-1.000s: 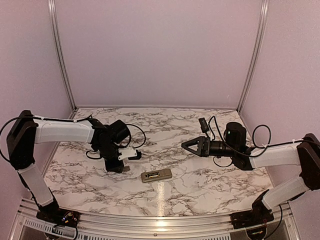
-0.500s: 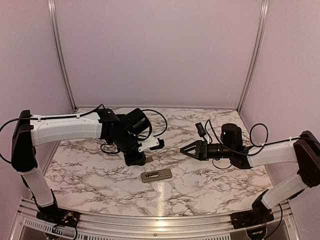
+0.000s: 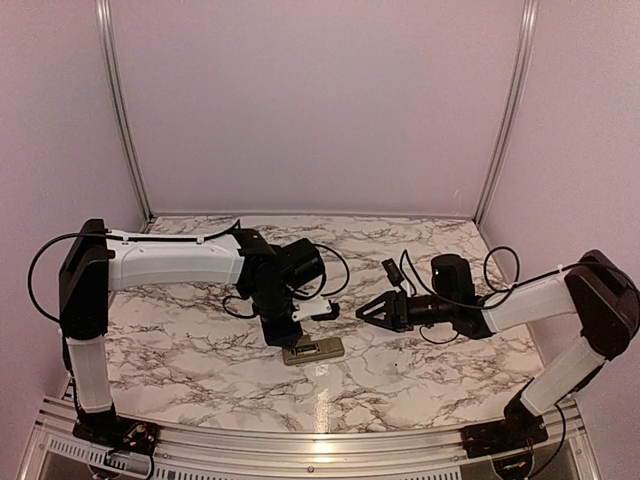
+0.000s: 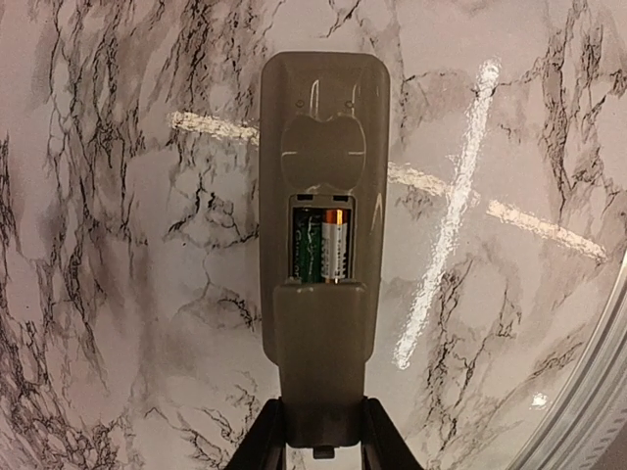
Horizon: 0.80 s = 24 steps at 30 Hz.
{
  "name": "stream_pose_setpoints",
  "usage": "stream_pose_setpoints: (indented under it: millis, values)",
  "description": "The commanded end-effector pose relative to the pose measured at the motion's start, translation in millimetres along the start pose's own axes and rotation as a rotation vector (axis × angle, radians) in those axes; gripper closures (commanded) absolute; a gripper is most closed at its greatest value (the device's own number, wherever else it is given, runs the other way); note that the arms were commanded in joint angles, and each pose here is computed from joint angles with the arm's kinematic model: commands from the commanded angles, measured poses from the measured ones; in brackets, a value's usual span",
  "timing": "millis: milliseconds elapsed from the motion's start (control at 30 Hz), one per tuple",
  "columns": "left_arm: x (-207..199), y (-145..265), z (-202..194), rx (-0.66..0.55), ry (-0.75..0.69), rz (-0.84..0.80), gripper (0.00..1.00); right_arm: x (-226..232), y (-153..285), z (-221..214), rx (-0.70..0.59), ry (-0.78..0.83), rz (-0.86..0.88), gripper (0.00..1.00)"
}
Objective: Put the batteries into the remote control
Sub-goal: Load the battery cover onto the remote control without the battery cover.
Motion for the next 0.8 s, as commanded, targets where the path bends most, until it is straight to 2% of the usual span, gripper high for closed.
stream_pose_setpoints:
  millis: [0, 300, 767]
  values:
    - [-4, -8, 2, 0.071, -0.023, -0.025, 0.77, 3, -2, 8, -0.004, 0.001, 0.021, 0.32]
    - [-6, -25, 7, 0.114, -0.058, -0.068, 0.76, -15, 10, 7, -0.024, -0.077, 0.037, 0.35]
    - [2, -35, 20, 0.119, -0.083, -0.062, 0.74, -18, 14, 7, -0.032, -0.083, 0.038, 0.36]
Point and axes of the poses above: each gripper's point midway between its finger pads, its own y axis back along the fingers, its own x axis along the line the jaws close on, z = x × y, the point moved 7 cm from there along y, back along the fingers, and after that the axes turned 10 degrees about -y, right-handed, at the moved point
